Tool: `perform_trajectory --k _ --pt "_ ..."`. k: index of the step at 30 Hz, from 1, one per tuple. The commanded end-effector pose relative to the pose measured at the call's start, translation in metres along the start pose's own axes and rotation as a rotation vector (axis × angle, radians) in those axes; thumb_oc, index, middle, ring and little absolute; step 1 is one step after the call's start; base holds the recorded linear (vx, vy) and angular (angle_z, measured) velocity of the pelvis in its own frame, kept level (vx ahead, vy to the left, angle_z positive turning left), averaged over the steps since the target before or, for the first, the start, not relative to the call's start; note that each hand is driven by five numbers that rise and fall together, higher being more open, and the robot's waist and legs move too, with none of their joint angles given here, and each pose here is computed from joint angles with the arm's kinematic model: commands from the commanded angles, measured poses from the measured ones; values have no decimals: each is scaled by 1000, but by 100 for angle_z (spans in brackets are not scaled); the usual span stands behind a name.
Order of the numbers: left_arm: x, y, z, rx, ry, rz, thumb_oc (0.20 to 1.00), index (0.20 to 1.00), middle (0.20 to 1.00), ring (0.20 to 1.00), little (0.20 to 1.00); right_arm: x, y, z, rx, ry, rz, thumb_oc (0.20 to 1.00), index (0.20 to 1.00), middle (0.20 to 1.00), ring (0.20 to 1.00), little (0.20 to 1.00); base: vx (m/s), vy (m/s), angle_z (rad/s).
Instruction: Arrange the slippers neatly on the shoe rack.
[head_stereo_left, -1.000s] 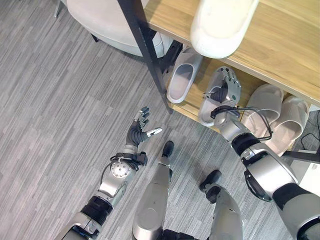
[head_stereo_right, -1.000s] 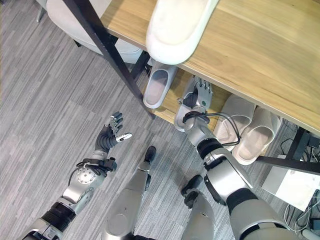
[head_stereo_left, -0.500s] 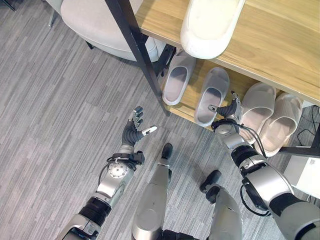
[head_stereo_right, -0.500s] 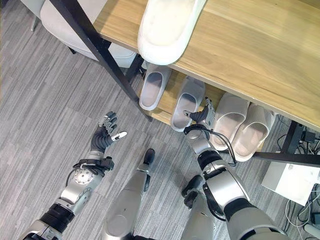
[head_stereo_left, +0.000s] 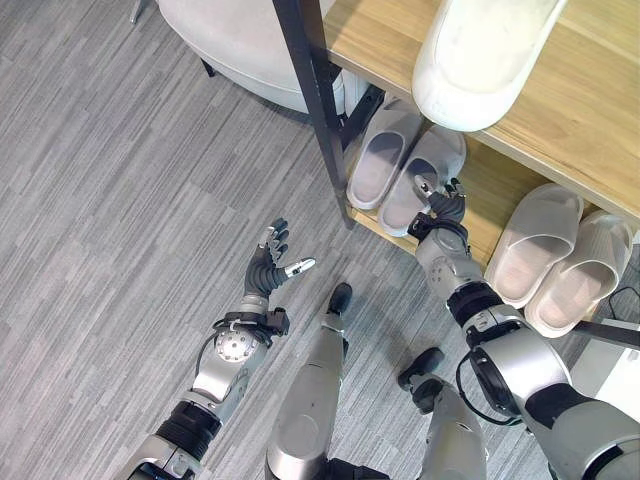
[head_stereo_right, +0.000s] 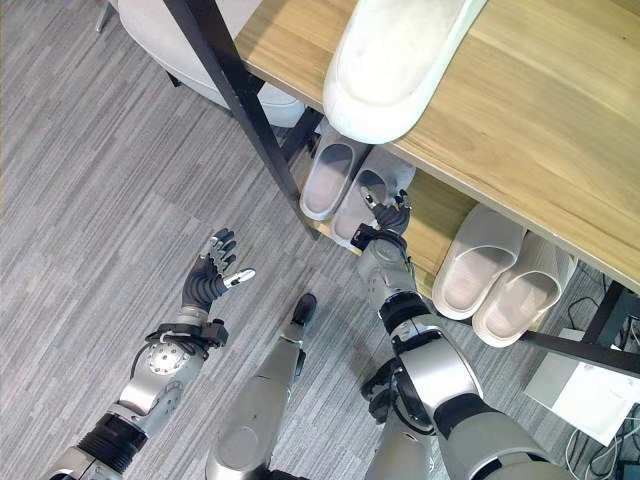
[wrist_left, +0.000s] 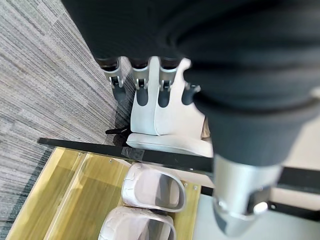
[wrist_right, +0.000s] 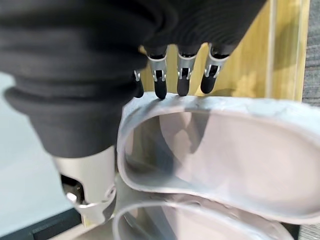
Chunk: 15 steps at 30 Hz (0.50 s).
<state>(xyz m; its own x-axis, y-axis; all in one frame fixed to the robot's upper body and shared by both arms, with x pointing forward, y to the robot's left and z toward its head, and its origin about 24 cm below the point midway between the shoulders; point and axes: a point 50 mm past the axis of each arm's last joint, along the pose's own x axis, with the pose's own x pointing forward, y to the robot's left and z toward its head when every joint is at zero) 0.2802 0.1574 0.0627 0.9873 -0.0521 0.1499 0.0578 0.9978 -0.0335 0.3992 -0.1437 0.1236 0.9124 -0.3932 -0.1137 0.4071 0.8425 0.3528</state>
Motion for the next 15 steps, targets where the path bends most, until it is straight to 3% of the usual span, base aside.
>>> perform_trajectory --k 1,7,9,10,11,13,15 --pt "2 -7 21 -12 -104 -48 1000 1000 1000 1000 1000 5 8 39 102 -134 37 1000 1000 1000 1000 1000 0 0 0" --pt "1 -6 17 -21 -88 -43 1000 1000 1000 1000 1000 5 -7 26 13 -127 41 1000 1000 1000 1000 1000 1 -4 -1" --pt "-1 -1 14 -31 -68 -23 1000 1000 1000 1000 1000 -7 -11 4 -116 -118 112 1000 1000 1000 1000 1000 -1 -17 -16" --pt "-1 2 13 -31 -64 -11 1000 1000 1000 1000 1000 -13 -10 -4 -159 -120 157 1000 1000 1000 1000 1000 -59 8 -42" --pt "-4 9 11 -36 -52 23 1000 1000 1000 1000 1000 -43 -12 -26 -273 -144 351 1000 1000 1000 1000 1000 -38 -11 -42" --pt "-11 17 4 -28 -23 39 1000 1000 1000 1000 1000 -73 -26 -30 -340 -195 569 1000 1000 1000 1000 1000 54 -67 -52" --pt "-20 21 -4 -3 13 41 1000 1000 1000 1000 1000 -88 -40 -29 -404 -234 646 1000 1000 1000 1000 1000 111 -59 -66"
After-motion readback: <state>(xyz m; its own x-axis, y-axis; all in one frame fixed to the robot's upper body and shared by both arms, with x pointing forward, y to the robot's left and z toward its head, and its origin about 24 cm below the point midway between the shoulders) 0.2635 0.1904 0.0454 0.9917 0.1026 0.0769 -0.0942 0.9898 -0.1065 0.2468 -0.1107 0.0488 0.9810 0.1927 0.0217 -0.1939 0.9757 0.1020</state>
